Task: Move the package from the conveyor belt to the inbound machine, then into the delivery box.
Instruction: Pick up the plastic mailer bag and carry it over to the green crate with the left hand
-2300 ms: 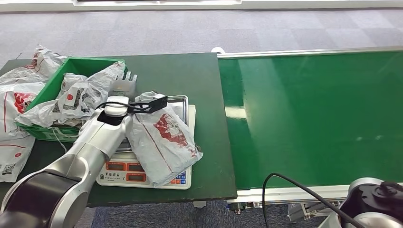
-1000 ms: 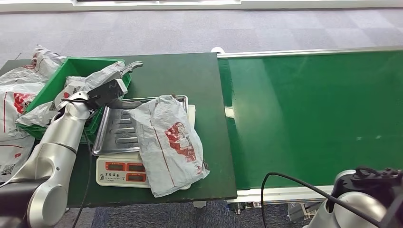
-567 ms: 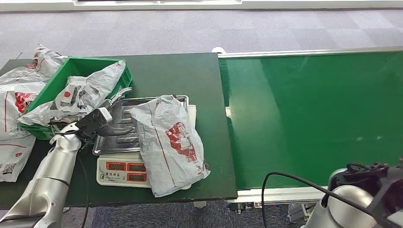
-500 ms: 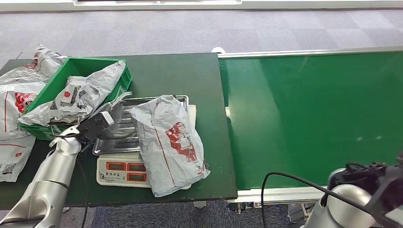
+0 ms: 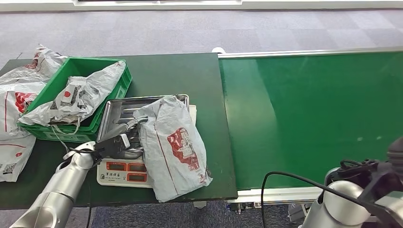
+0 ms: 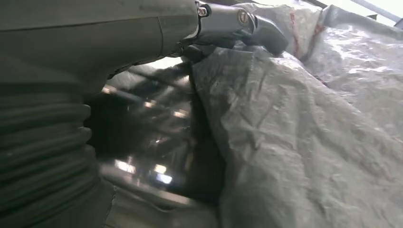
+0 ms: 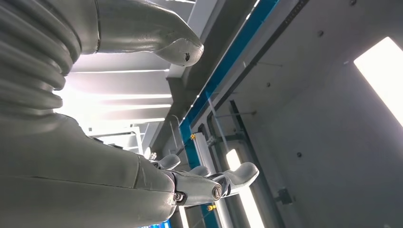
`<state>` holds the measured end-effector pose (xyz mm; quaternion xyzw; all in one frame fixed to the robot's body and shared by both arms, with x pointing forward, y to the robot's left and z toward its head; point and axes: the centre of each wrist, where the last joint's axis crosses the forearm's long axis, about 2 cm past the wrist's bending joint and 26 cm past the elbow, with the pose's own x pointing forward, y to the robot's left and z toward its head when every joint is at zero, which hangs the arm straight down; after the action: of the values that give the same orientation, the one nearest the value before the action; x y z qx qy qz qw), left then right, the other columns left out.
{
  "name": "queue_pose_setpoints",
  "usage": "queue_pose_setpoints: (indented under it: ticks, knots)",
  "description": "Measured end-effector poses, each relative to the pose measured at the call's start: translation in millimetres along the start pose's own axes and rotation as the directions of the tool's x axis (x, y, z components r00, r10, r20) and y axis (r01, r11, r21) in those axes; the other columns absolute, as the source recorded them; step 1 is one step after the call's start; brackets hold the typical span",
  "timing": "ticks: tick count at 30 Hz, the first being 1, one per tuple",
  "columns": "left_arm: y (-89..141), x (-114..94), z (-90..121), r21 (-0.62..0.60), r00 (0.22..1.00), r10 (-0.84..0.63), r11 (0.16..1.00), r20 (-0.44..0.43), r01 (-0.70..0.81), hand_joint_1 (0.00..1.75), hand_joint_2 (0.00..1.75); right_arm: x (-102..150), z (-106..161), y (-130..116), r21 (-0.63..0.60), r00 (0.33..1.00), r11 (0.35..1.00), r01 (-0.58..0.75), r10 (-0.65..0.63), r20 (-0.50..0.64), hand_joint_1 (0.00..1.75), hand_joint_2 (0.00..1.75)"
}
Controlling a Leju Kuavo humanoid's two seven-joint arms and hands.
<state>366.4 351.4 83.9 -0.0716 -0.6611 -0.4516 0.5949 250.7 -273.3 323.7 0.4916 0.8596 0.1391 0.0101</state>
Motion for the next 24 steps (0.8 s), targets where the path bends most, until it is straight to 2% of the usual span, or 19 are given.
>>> queue_pose_setpoints:
  ticks: [10, 24]
  knots:
    - [-10.8, 3.4, -5.1, -0.021, 0.999, 0.021, 1.000, 0.047, -0.020, 1.75, 1.75, -1.4, 2.2, 0.6, 0.012, 1.000, 1.000, -0.007, 0.007, -0.002, 0.00, 1.75]
    - [-12.7, 3.9, -5.7, -0.032, 0.999, 0.020, 0.999, 0.048, -0.019, 1.75, 1.75, -2.1, 3.0, 0.6, 0.015, 1.000, 1.000, -0.009, 0.009, -0.004, 0.00, 1.75]
